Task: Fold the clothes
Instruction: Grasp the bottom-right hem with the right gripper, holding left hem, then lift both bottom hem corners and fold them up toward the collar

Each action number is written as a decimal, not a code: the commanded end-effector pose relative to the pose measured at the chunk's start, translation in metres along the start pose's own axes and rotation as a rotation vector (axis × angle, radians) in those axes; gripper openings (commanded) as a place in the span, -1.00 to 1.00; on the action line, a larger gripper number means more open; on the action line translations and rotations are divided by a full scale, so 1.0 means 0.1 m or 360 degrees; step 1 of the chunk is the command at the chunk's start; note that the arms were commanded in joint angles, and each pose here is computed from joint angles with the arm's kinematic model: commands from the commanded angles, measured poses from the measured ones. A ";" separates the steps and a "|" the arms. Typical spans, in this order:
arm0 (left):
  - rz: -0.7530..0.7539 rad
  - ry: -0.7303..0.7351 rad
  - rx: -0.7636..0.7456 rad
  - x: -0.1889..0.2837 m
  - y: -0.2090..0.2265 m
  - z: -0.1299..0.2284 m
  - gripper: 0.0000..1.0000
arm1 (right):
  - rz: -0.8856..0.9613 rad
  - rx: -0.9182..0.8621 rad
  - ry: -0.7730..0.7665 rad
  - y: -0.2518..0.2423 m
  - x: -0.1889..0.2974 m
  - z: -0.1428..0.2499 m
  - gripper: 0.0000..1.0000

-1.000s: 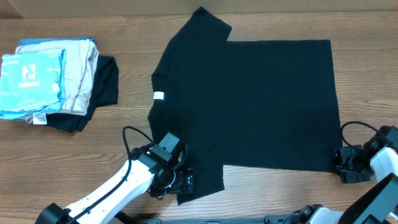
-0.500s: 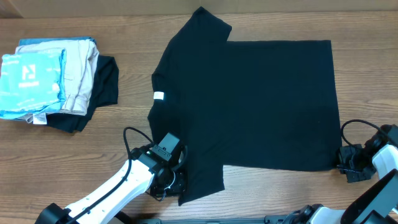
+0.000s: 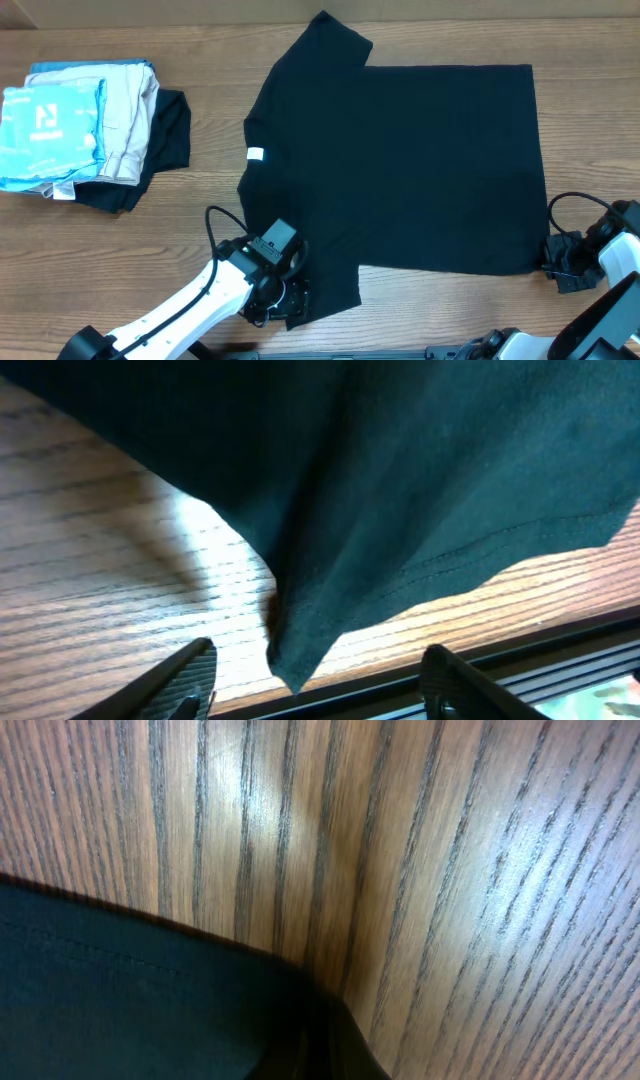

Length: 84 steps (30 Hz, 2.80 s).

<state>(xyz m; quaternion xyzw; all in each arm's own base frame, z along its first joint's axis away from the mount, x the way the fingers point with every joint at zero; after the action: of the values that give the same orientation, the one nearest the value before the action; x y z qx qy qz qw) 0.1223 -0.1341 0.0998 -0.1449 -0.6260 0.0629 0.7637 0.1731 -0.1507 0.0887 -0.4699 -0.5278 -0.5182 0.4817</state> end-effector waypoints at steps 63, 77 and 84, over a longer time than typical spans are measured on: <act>-0.0358 -0.0961 -0.0229 1.08 0.24 -2.15 -0.92 | -0.0677 0.0815 -0.0414 1.94 0.24 0.17 -0.92; -0.0373 -0.0924 -0.0239 0.93 0.28 -2.24 -0.92 | -0.0760 0.0822 -0.0472 2.04 0.23 0.15 -0.92; -0.0358 -0.0973 -0.0249 0.88 0.27 -2.35 0.37 | -0.0815 0.0811 -0.0557 2.12 0.25 0.10 0.09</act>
<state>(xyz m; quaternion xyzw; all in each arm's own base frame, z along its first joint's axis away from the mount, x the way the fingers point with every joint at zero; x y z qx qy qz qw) 0.3614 -0.1167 0.1280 -0.1071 -0.8299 -0.0288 0.5468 0.3725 -0.1317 0.1279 -0.2627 -0.8011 -0.3962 0.3637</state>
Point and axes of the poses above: each gripper's point midway between its finger pads, its own x axis back along the fingers, its own y axis along the line the jaws close on, z = x × y, the point moved 9 cm from there along x, back along the fingers, and after that the axes turned 8 degrees about -x, right-handed, at the moved point
